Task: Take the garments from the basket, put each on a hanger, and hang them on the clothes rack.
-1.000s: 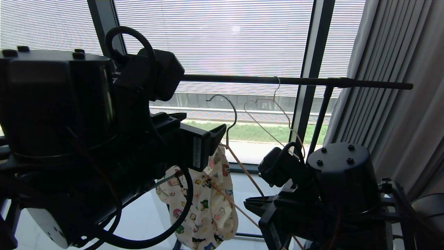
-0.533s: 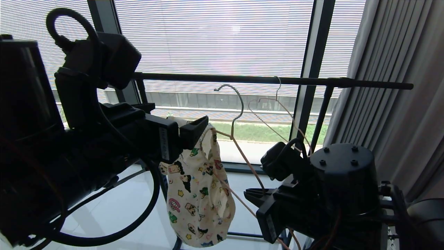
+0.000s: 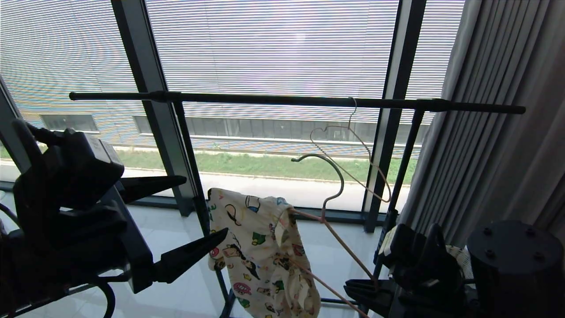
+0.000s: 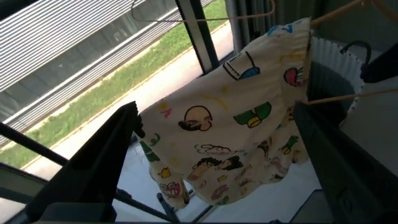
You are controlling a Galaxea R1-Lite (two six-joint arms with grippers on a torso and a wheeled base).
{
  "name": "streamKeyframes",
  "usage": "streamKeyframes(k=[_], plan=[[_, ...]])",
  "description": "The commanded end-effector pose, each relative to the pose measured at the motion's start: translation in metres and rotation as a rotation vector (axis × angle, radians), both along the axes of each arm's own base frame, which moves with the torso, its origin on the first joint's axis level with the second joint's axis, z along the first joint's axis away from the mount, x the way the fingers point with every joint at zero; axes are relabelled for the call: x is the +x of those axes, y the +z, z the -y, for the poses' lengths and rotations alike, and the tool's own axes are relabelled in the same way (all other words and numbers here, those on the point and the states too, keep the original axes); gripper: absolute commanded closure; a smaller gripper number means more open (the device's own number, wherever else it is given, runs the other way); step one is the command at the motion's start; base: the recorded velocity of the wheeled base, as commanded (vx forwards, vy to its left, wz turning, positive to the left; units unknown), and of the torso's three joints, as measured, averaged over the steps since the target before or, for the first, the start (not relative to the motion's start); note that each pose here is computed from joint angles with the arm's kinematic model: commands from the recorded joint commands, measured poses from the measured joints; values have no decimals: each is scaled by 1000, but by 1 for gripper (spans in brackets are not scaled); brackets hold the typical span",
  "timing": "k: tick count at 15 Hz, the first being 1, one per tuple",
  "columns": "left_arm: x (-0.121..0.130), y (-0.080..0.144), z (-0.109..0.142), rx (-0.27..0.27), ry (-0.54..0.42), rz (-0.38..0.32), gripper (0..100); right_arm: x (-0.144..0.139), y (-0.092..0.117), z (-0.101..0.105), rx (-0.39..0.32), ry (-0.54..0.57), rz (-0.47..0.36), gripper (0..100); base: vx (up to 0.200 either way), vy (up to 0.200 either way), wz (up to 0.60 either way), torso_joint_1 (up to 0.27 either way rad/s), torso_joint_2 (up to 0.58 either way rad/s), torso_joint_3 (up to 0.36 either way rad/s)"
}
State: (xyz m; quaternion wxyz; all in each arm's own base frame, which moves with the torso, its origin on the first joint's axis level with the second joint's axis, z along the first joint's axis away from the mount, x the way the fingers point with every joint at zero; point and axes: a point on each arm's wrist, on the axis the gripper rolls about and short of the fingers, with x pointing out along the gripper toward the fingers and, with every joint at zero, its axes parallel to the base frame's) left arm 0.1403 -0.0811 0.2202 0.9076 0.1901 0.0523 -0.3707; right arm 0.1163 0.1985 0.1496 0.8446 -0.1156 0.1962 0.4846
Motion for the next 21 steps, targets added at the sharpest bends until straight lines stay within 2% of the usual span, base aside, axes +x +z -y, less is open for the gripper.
streamKeyframes(k=[1, 2, 4, 9, 12, 20, 21], plan=[[-11, -19, -8, 61, -59, 1, 0, -12, -1, 20, -7, 28, 29, 100, 0, 0, 0, 0, 0, 0], [-14, -27, -7, 84, -129, -4, 0, -15, -5, 25, -26, 65, 37, 100, 0, 0, 0, 0, 0, 0], [-19, -33, -2, 86, -257, -13, 0, -19, -10, 29, -58, 125, 52, 100, 0, 0, 0, 0, 0, 0], [-24, -51, 12, 127, -368, -85, 0, -23, -17, 20, -107, 239, 87, 100, 0, 0, 0, 0, 0, 0], [-23, -66, 13, 164, -366, -138, 0, -31, -17, 13, -105, 291, 94, 100, 0, 0, 0, 0, 0, 0], [-19, -68, 16, 182, -349, -152, 0, -40, -10, 0, -83, 348, 113, 100, 0, 0, 0, 0, 0, 0], [-19, -68, 16, 182, -349, -152, 100, -41, -11, -1, -93, 359, 109, 100, 0, 0, 0, 0, 0, 0]])
